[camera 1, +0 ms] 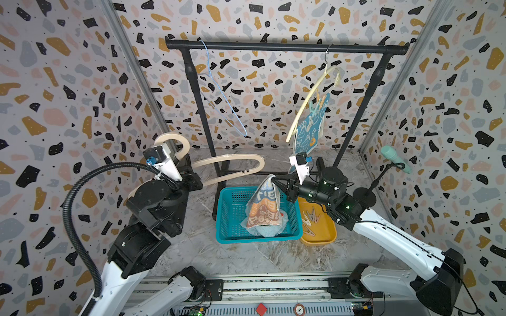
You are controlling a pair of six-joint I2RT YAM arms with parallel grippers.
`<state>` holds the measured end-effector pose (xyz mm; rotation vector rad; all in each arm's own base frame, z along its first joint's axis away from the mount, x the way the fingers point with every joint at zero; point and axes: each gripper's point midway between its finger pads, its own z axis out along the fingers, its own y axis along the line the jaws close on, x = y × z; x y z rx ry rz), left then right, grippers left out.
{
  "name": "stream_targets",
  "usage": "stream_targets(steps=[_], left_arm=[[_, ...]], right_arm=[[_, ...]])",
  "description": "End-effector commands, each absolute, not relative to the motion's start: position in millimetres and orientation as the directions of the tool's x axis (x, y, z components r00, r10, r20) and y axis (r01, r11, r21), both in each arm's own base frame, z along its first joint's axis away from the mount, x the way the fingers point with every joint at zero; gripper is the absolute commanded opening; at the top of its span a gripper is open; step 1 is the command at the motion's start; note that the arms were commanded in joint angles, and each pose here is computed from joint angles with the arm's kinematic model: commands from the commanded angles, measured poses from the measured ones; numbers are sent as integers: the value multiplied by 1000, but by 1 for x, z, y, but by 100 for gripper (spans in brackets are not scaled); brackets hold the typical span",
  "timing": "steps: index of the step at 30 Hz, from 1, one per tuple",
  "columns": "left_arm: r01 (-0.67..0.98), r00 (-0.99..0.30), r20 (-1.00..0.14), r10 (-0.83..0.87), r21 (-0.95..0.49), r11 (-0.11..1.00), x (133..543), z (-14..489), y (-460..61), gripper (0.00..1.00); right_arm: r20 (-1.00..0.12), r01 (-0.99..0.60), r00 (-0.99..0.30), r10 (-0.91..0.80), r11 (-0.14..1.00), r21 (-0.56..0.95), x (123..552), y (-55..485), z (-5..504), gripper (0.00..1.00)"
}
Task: Remove the clothespins securing towels to the hanger
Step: Place the towel in the basket.
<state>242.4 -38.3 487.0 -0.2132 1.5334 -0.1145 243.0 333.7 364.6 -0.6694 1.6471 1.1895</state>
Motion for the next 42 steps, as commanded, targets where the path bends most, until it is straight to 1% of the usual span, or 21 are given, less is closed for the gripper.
stream_targets(steps=[1,7,23,42], left_arm=[[-70,88,-970,-228,-235,970,237,502,-30,0],[-69,88,-969,-229,-235,970,236,502,-30,0],[-67,77,-972,-222,-227,972,239,497,-33,0],[-76,76,-974,-214,-219,973,238,494,-31,0]], right_arm=[[-918,-853,-373,138,339,397,238,341,374,0],[-901,-830,-428,77,363,425,237,359,334,0],[-832,-789,-549,-79,377,485,233,414,239,0],[-782,-805,-567,-259,378,458,218,476,168,0]])
